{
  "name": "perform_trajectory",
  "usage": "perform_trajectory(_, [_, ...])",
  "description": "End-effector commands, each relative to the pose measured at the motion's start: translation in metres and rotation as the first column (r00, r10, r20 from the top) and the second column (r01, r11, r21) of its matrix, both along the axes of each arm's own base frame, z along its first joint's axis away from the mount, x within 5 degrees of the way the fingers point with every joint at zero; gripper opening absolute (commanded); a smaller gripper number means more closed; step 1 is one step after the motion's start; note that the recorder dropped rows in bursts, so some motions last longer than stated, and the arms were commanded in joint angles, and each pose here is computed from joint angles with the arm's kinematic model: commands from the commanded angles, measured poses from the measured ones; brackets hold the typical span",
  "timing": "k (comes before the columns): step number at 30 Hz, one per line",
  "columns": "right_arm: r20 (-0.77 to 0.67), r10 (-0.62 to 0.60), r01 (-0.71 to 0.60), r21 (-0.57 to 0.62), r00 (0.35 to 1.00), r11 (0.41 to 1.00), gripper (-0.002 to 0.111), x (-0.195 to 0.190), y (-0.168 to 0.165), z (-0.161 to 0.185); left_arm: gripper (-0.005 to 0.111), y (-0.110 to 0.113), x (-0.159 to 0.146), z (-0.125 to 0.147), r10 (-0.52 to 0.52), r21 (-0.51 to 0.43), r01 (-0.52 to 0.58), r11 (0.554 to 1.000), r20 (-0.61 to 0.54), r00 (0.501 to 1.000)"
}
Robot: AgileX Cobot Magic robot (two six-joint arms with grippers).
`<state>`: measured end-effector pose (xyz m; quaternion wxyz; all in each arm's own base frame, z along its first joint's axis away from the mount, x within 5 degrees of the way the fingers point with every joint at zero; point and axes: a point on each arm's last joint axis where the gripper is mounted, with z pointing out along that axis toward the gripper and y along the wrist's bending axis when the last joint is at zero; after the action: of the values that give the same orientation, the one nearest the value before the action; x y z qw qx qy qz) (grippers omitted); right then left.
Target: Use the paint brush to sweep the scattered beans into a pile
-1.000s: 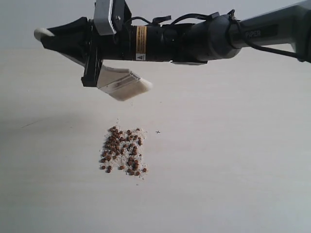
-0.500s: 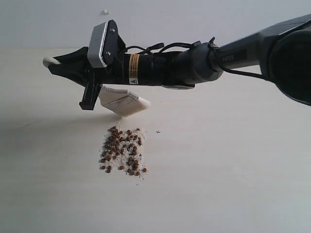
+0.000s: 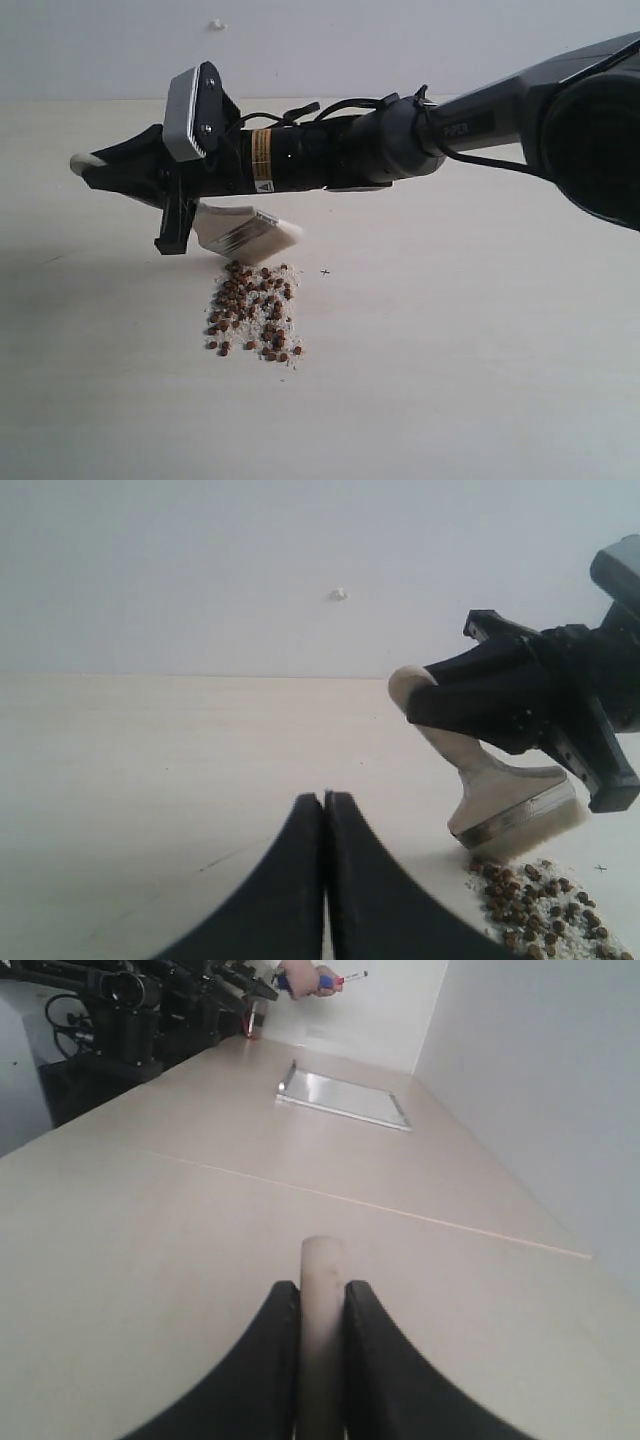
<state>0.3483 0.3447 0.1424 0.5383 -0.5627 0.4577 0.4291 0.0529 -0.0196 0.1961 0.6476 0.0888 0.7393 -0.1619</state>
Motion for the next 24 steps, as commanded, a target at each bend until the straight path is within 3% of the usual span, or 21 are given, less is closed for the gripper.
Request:
perform_trajectory(1, [0.019, 0.025, -0.026, 0.018, 1.0, 1.0, 0.0, -0.003, 0.0, 0.021, 0.0, 0.0, 0.0, 0.0, 0.002, -0.004, -0.002, 1.0, 0.0, 1.0])
perform_trajectory(6, [0.087, -0.024, 0.012, 0.132, 0.996, 0.991, 0.0, -0.007, -0.006, 0.088, 0.0, 0.0, 0.0, 0.0, 0.002, -0.004, -0.002, 1.0, 0.0, 1.0])
perform_trajectory(11, [-0.096, 0.027, -0.011, 0.16, 0.995, 0.987, 0.0, -0.019, -0.009, 0.122, 0.0, 0.0, 0.0, 0.0, 0.002, -0.004, -0.002, 1.0, 0.0, 1.0])
perform_trajectory(14, [-0.206, 0.082, -0.048, 0.164, 0.975, 0.985, 0.0, -0.029, -0.007, 0.12, 0.0, 0.0, 0.0, 0.0, 0.002, -0.004, -0.002, 1.0, 0.0, 1.0])
perform_trajectory(17, [-0.319, 0.132, -0.034, 0.296, 0.938, 0.955, 0.0, -0.044, -0.011, 0.112, 0.0, 0.0, 0.0, 0.0, 0.002, -0.004, -0.002, 1.0, 0.0, 1.0])
perform_trajectory(20, [-0.277, 0.079, 0.003, 0.285, 0.958, 0.959, 0.0, -0.076, -0.01, 0.09, 0.0, 0.0, 0.0, 0.0, 0.002, -0.004, -0.002, 1.0, 0.0, 1.0])
perform_trajectory(24, [-0.255, 0.1, -0.027, 0.276, 0.962, 0.961, 0.0, -0.116, 0.01, 0.074, 0.0, 0.0, 0.0, 0.0, 0.002, -0.004, -0.002, 1.0, 0.0, 1.0])
